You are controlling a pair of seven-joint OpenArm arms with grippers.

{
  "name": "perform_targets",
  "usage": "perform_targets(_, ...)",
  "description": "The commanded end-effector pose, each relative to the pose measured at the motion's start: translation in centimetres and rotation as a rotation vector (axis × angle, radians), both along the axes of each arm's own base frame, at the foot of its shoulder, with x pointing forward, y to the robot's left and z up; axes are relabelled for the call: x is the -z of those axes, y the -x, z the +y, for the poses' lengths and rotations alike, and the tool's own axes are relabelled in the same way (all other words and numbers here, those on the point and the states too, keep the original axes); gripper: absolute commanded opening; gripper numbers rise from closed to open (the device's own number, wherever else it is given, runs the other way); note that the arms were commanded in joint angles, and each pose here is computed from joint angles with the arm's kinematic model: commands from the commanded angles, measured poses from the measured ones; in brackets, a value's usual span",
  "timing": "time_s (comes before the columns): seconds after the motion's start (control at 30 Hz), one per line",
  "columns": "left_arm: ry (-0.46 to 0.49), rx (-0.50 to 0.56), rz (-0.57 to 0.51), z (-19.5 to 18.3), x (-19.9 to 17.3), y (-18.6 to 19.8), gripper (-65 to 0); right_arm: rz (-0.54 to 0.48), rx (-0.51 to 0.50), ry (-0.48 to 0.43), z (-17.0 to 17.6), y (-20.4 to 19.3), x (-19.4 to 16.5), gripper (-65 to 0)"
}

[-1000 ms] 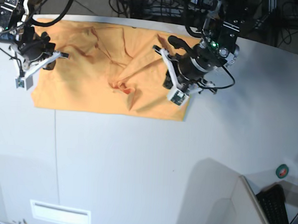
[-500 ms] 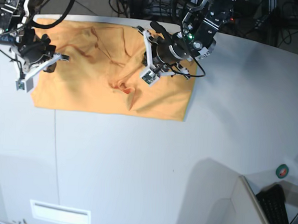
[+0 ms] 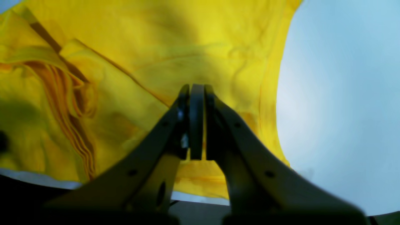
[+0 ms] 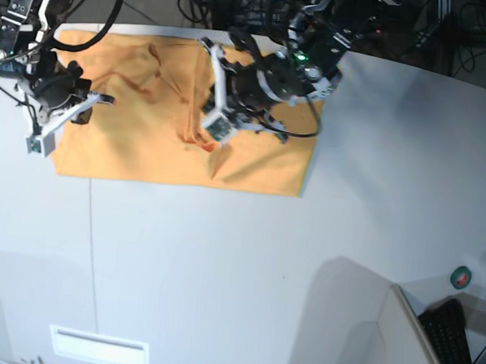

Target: Layout the t-shirt on the table in an organized manner, then fold the t-shirt properly

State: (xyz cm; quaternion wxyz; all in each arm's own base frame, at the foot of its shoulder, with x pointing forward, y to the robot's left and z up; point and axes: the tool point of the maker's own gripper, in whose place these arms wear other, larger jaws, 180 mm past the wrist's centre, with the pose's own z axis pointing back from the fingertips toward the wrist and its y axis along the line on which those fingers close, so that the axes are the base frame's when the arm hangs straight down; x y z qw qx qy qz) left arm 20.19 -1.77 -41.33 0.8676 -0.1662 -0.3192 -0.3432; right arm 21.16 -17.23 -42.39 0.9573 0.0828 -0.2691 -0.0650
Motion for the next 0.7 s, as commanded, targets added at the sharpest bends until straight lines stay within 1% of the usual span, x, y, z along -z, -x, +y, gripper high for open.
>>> perform_targets(0.0,-0.03,-0.071,-0.029,2.9,-0.5,-1.0,-65.0,-0.065,-0.049,-0.018,1.6,-1.3,-1.5,-65.0)
perform_targets(0.03,-0.055,-0.146,-0.033,5.6,-0.4,-1.6,-65.0,-0.081,-0.093,-0.026,3.0,-1.6,-2.0,-65.0)
perform_targets(0.13,-0.149,-0.403,-0.047,15.2,-0.5,-3.1,-65.0,-0.105,-0.235,-0.071,8.1,-1.8,-2.9,-65.0)
perform_targets(0.23,-0.238,-0.637,-0.044,24.2,-0.5,-2.5,-65.0,-0.12,-0.39,-0.133,13.8,-1.4,-3.5,-65.0)
perform_targets(0.3,-0.284,-0.798,-0.032,30.0,-0.6,-1.3,-65.0,-0.14,-0.498,-0.17,17.7,-1.1,-4.2,-65.0)
perform_targets(0.33,-0.274,-0.88,-0.028,32.4,-0.7,-0.8,-65.0,-0.151,-0.545,-0.185,19.4,-1.1,-4.6,-65.0)
perform_targets(0.37,-0.243,-0.952,-0.024,34.1,-0.9,-0.4,-65.0,-0.144,-0.582,-0.193,20.5,-0.9,-4.5,-65.0)
perform_targets(0.43,-0.141,-1.107,-0.013,37.3,-1.0,1.1,-65.0,-0.124,-0.647,-0.204,22.5,-1.0,-3.7,-65.0)
perform_targets(0.47,-0.082,-1.159,-0.011,38.2,-1.1,1.6,-65.0,-0.101,-0.668,-0.212,23.4,-1.0,-2.9,-65.0)
perform_targets(0.5,-0.044,-1.18,-0.017,38.9,-1.4,1.9,-65.0,-0.08,-0.675,-0.22,24.0,-1.0,-2.3,-65.0)
perform_targets(0.57,0.032,-1.174,-0.025,39.4,-1.7,2.1,-65.0,-0.048,-0.658,-0.238,24.7,-1.6,-1.1,-65.0)
perform_targets(0.6,0.047,-1.168,-0.022,39.4,-1.6,2.3,-65.0,-0.049,-0.648,-0.242,24.7,-2.2,-0.8,-65.0)
perform_targets(0.67,0.043,-1.162,-0.013,39.5,-1.4,2.7,-65.0,-0.056,-0.629,-0.242,24.6,-3.4,-0.1,-65.0)
